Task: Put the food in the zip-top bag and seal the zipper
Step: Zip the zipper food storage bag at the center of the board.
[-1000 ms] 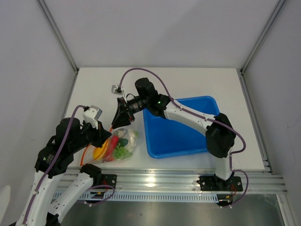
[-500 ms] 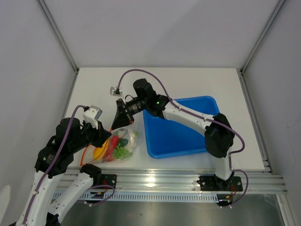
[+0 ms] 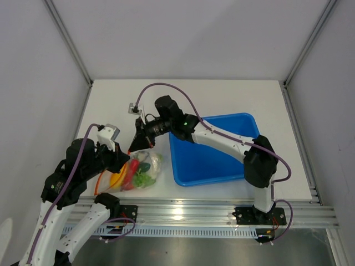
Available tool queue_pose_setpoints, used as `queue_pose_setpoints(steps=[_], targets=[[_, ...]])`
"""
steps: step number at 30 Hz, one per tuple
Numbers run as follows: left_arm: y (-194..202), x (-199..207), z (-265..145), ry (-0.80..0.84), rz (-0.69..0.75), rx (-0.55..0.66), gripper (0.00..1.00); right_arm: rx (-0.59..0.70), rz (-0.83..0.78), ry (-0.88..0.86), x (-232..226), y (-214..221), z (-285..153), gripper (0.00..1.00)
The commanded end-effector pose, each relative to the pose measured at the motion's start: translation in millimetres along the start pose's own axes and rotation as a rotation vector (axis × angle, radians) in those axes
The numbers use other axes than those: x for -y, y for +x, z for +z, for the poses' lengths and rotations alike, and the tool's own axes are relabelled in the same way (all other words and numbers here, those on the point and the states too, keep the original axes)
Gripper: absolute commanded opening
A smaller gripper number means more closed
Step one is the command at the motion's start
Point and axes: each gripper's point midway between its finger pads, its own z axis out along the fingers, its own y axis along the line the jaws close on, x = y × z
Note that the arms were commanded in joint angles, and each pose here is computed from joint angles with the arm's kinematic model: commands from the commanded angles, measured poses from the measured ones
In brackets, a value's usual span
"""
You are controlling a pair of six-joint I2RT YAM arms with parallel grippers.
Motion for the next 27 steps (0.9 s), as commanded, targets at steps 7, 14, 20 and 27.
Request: queue_pose_setpoints(steps=[7,14,20,27], targets=[[-14.8,9.9,-12.4,0.036,-0.003,0.061,0.01,0.178,-0.056,0.426,57.4,-37.9,-53.3,0.0],[-14.6,11.0,-12.3,0.043,-0.002,0.063,0.01,0.194,-0.037,0.433,61.7,-41.2,-73.2,0.0],[-15.9,12.2,-12.0,0.051,0.004,0.066,0.01,0.166,-0.098,-0.009,-4.1,-46.3,-57.5,0.42],[-16.1,12.1,-12.9,0.05,0.004,0.071,0.01,-0.002,-0.051,-0.207,-29.9,-11.3,-30.5,0.56]])
